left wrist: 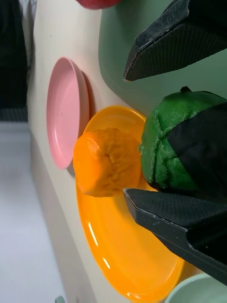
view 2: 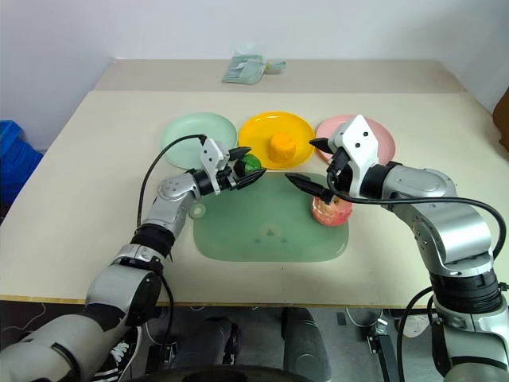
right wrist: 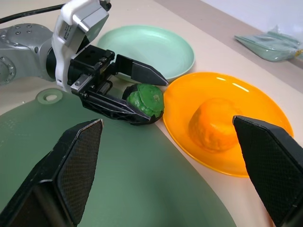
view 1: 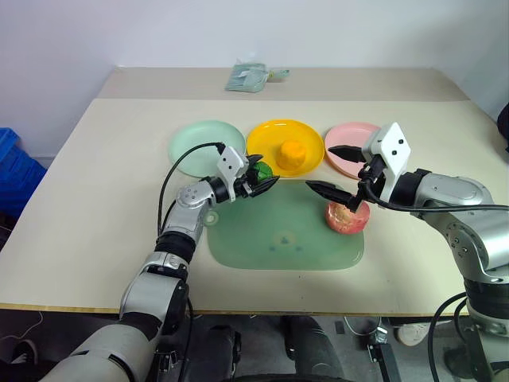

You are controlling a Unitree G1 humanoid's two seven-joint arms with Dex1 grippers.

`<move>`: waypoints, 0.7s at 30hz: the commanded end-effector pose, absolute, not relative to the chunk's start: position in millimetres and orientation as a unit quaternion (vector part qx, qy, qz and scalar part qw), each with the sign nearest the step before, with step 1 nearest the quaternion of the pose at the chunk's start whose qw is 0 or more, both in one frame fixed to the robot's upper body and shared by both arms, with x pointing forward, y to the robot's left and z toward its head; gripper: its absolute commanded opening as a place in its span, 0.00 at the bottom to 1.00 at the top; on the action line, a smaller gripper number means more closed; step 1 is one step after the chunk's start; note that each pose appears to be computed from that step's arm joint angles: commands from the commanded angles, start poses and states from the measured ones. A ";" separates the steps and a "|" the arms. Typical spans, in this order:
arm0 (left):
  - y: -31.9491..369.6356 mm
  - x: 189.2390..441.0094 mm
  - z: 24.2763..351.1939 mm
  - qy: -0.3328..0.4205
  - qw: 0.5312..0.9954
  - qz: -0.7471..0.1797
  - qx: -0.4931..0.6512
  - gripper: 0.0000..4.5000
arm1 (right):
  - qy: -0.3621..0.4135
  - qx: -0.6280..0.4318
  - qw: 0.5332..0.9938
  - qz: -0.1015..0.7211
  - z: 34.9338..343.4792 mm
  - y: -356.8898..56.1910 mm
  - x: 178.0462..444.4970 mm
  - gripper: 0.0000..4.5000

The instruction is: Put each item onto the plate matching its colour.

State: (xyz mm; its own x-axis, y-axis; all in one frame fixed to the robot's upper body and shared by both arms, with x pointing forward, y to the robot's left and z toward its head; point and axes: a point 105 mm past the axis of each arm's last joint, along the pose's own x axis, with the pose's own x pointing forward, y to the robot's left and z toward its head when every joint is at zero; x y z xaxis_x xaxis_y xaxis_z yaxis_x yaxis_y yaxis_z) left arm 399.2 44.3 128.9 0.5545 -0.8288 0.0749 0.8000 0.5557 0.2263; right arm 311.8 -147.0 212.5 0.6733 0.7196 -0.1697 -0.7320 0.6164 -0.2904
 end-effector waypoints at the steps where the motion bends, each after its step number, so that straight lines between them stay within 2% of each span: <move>1: 41.7 397.5 117.0 -0.064 0.880 -0.461 0.095 0.82 | -0.008 -0.182 0.896 0.405 224.9 -144.6 308.3 1.00; 9: 53.1 394.4 108.9 -0.055 0.896 -0.431 0.091 0.82 | -0.006 -0.185 0.895 0.405 224.3 -145.0 307.5 1.00; 16: 46.0 388.3 105.2 -0.051 0.889 -0.446 0.092 0.82 | -0.004 -0.186 0.894 0.407 224.0 -144.4 307.7 1.00; 19: 46.2 388.6 106.2 -0.054 0.890 -0.443 0.094 0.63 | -0.004 -0.186 0.894 0.407 224.4 -144.6 307.9 1.00; 21: 47.9 389.7 107.7 -0.057 0.893 -0.437 0.091 0.44 | -0.003 -0.187 0.894 0.407 224.3 -144.8 307.8 1.00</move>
